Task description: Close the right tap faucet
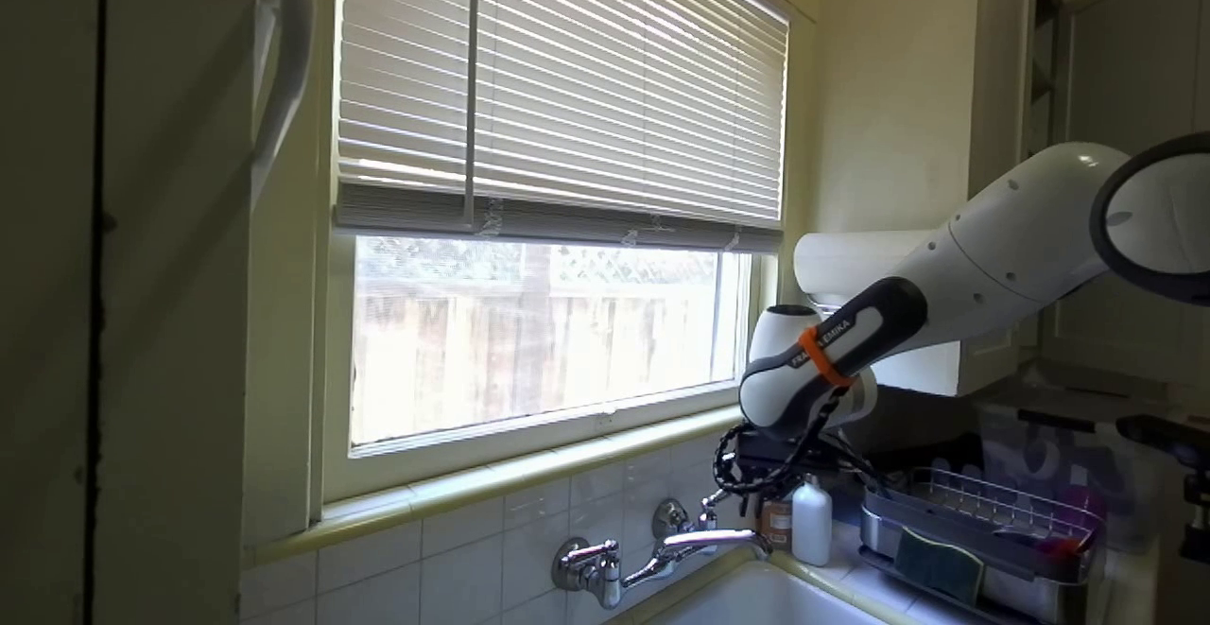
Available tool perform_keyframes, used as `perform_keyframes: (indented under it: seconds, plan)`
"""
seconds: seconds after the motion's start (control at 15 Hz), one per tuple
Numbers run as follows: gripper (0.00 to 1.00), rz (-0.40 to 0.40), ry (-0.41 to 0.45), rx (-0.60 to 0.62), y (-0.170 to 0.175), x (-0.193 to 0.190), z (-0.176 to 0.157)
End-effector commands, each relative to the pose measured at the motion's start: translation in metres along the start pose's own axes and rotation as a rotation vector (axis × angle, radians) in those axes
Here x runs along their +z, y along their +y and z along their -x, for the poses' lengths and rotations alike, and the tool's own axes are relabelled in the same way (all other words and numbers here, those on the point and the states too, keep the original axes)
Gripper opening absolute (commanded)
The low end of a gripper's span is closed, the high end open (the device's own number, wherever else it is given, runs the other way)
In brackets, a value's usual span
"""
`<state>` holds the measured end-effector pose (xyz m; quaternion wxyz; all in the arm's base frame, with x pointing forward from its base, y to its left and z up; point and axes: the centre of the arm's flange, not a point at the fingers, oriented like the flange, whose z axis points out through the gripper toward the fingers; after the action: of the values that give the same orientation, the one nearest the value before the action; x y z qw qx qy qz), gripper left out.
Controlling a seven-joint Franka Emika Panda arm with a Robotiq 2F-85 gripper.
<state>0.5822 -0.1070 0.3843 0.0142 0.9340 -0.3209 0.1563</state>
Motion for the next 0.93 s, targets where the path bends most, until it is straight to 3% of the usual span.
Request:
perform_keyframes:
  seconds: [0.0,0.4,0.8,0.87]
  plan:
    - [0.55,-0.020,-0.124,-0.093,0.016,-0.037,0.030]
    - [0.99,-0.034,-0.202,-0.212,0.033,-0.084,0.050]
    - [1.00,-0.040,-0.258,-0.347,0.051,-0.118,0.056]
    - [1.00,-0.028,-0.231,-0.311,0.040,-0.109,0.047]
